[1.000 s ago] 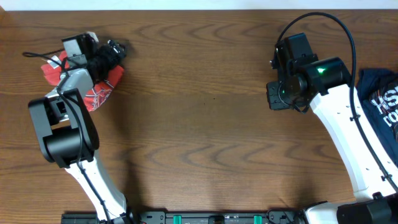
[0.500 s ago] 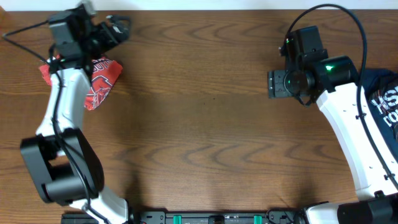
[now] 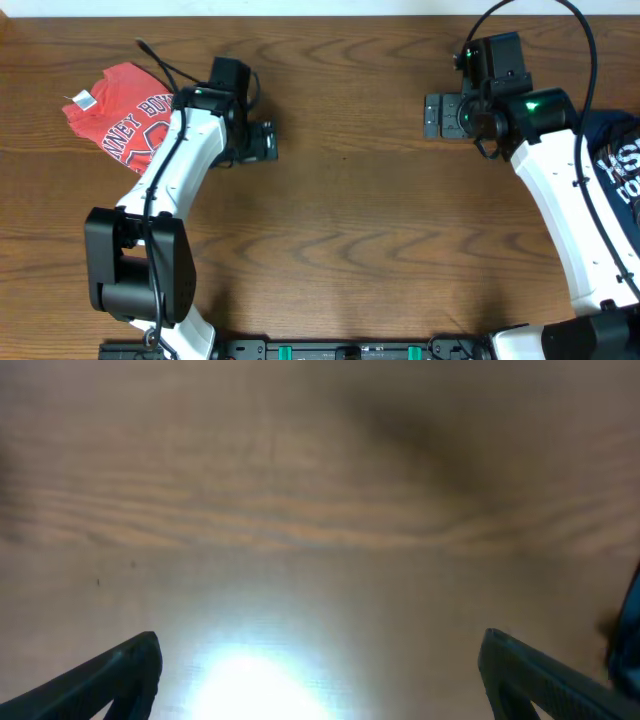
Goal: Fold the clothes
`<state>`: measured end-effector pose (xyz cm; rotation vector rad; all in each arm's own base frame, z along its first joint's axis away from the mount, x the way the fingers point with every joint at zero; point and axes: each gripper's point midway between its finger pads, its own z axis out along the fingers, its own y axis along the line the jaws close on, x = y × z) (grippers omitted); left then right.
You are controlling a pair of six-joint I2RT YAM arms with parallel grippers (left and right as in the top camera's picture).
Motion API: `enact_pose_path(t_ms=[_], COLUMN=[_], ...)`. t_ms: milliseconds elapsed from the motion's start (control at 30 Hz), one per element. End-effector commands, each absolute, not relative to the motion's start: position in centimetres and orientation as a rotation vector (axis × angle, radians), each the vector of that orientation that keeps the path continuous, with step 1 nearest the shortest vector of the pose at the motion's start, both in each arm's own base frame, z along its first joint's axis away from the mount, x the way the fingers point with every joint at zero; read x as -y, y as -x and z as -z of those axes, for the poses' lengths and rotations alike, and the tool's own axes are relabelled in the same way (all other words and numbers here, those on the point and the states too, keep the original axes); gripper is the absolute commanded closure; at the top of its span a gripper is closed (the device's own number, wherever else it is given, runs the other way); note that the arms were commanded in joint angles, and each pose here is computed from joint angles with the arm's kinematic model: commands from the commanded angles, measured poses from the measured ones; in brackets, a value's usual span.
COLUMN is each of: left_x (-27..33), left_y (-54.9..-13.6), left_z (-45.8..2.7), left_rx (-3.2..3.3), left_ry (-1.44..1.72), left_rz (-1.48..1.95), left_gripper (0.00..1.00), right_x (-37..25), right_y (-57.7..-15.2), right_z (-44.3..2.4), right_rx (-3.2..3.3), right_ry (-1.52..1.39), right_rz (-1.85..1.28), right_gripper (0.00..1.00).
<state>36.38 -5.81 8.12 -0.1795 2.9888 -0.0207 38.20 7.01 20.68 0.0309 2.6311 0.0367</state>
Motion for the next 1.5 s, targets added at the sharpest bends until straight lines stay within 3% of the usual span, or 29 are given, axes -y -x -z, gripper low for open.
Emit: enact_pose_path(t_ms=[0, 400, 567, 767, 1033, 1467], left_x=[4.0, 3.2, 4.6, 4.3, 3.1, 2.7], left_y=[-35.3, -31.5, -29.6, -26.9, -22.7, -20.1], left_z=[-8.8, -18.4, -23.0, -26.5, -26.1, -22.1], left_rx=[-3.006, -2.732, -2.462, -2.106, -2.081, -2.275], left_ry=[0.175, 0.164, -0.012, -0.003, 0.016, 0.014], left_rz=[-0.108, -0.014, 0.137, 0.193, 0.164, 0.136], left_gripper=[0.02, 0.02, 0.02, 0.02, 0.02, 0.02], right_x=[-6.1, -5.1, -4.5, -1.7, -1.0, -0.1], right_y=[-37.4, -32.9, -29.8, -26.1, -22.8, -18.1], right_z=[-20.0, -24.0, -25.2, -25.7, -23.2, -17.9], right_rx=[-2.678, -2.501, -2.287, -2.067, -2.129, -2.417], right_ry=[-0.182, -0.199, -0.19, -0.251, -0.258, -0.253], right_rz=[-0.091, -0.15, -0.202, -0.129, -0.098, -0.004], right_gripper=[0.01, 0.01, 0.01, 0.01, 0.01, 0.01])
